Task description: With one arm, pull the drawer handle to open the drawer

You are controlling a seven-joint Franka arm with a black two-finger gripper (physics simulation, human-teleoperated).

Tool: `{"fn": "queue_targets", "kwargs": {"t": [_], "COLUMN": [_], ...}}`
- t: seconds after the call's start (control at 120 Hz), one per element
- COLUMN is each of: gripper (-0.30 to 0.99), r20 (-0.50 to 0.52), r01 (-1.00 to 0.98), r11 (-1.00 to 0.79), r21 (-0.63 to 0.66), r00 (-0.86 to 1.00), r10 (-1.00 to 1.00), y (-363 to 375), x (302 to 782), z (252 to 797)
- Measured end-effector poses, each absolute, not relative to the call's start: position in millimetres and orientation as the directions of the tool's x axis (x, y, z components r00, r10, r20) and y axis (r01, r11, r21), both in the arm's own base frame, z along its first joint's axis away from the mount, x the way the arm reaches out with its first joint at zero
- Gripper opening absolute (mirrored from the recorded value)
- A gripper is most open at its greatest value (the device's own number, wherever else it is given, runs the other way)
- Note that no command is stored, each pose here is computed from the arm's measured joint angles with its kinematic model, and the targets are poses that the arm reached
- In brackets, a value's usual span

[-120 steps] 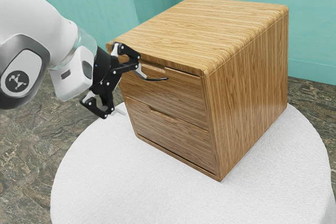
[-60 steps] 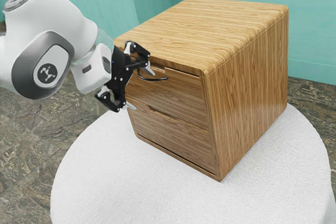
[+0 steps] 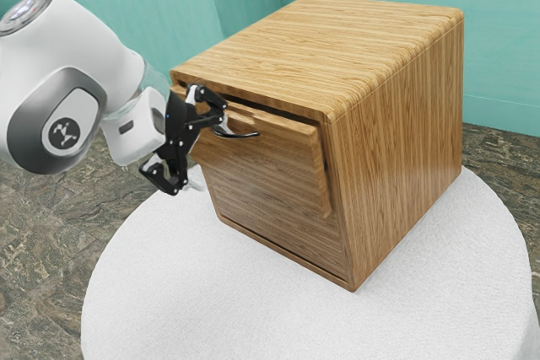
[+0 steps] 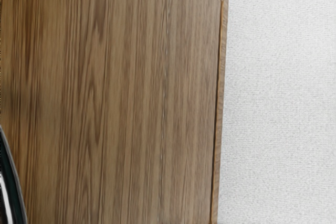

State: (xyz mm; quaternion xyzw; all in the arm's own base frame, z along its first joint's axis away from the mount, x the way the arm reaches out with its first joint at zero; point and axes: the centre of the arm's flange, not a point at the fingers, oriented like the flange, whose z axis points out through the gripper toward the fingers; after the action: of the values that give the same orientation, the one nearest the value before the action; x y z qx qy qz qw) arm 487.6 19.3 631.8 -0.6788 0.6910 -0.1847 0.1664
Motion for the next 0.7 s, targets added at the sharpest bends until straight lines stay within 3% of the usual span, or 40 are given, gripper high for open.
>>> {"fn": "queue_targets", "kwargs": {"t": [0.133, 0.292, 0.458, 0.7], "gripper": [0.63, 0.71, 0.66, 0.69], "r20": [0.027, 0.033, 0.040, 0.045], "r01": [-0.870, -0.858, -0.847, -0.840], "r11": [0.010, 0.003, -0.002, -0.002], "r21": [-0.493, -0.514, -0.532, -0.543], "r00": [-0.027, -0.024, -0.023, -0.027], "r10": [-0.999, -0.999, -0.999, -0.999], "y": [19, 22, 24, 24], "x": [464, 447, 431, 410], "z": [635, 634, 634, 633]}}
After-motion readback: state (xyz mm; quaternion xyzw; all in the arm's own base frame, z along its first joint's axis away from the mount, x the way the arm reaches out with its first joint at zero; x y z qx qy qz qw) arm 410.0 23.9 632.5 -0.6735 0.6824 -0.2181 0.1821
